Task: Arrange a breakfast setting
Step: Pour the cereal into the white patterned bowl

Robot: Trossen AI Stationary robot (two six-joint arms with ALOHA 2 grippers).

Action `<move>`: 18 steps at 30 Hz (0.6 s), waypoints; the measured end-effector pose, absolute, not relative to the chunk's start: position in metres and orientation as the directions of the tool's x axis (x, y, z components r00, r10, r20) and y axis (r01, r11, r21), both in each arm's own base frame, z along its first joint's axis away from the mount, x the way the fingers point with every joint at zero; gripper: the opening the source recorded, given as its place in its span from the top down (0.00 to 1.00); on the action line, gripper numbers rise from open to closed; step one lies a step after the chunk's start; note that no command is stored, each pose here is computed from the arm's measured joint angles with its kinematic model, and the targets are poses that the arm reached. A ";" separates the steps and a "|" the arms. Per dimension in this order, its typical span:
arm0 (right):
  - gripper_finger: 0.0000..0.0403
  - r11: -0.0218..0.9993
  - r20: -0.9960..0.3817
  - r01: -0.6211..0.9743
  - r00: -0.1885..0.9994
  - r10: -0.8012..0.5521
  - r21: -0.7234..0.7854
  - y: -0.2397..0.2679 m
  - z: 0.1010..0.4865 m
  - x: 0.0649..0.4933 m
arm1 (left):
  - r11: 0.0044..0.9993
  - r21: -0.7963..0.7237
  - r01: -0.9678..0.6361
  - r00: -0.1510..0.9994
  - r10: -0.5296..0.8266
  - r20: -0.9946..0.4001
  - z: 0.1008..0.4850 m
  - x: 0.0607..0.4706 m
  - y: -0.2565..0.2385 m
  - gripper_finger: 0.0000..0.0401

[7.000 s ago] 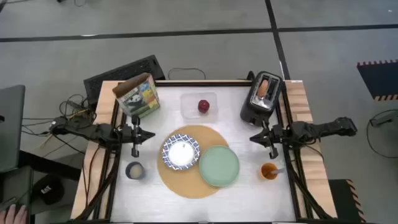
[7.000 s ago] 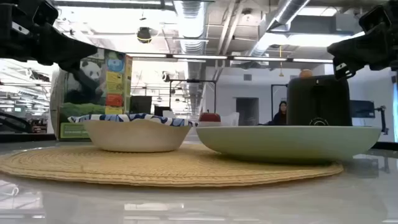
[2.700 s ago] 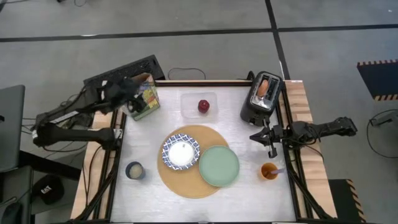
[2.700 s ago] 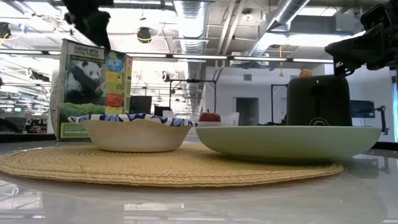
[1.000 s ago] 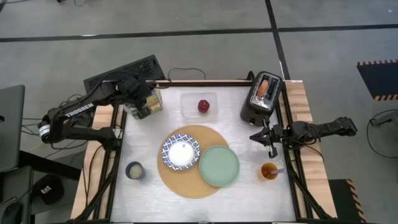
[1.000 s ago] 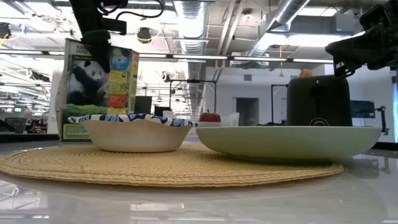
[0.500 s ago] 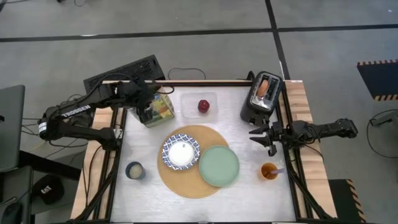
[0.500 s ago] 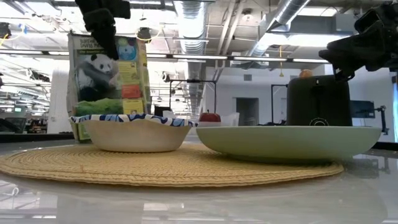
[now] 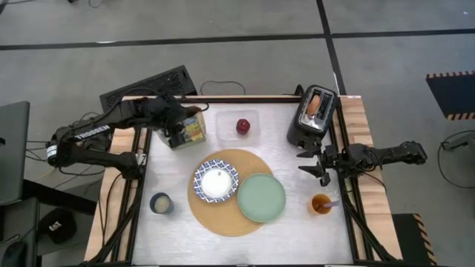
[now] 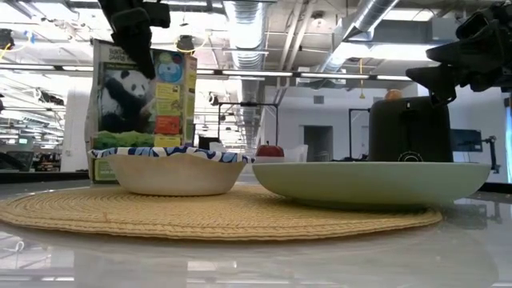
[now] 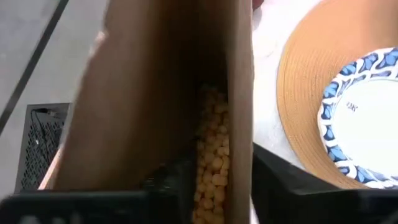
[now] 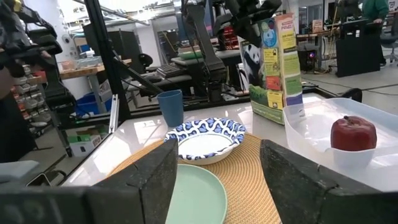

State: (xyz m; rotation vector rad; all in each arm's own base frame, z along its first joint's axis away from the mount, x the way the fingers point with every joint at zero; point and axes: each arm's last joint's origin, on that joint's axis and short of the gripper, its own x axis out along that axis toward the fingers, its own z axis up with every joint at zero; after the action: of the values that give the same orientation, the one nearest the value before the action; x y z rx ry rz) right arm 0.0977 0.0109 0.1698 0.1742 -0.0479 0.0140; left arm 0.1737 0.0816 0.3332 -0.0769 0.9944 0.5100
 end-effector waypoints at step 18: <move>0.37 0.988 0.049 -0.017 0.999 0.010 0.156 0.011 0.170 0.098 | 0.859 0.140 -0.492 0.513 0.416 -0.751 0.405 0.152 0.072 0.41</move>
State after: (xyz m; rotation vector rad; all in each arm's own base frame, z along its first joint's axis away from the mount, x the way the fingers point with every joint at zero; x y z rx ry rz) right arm 0.0977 0.0109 0.1699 0.1570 -0.0481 0.0136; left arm 0.1519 0.0723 0.4050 -0.0947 0.8761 0.5467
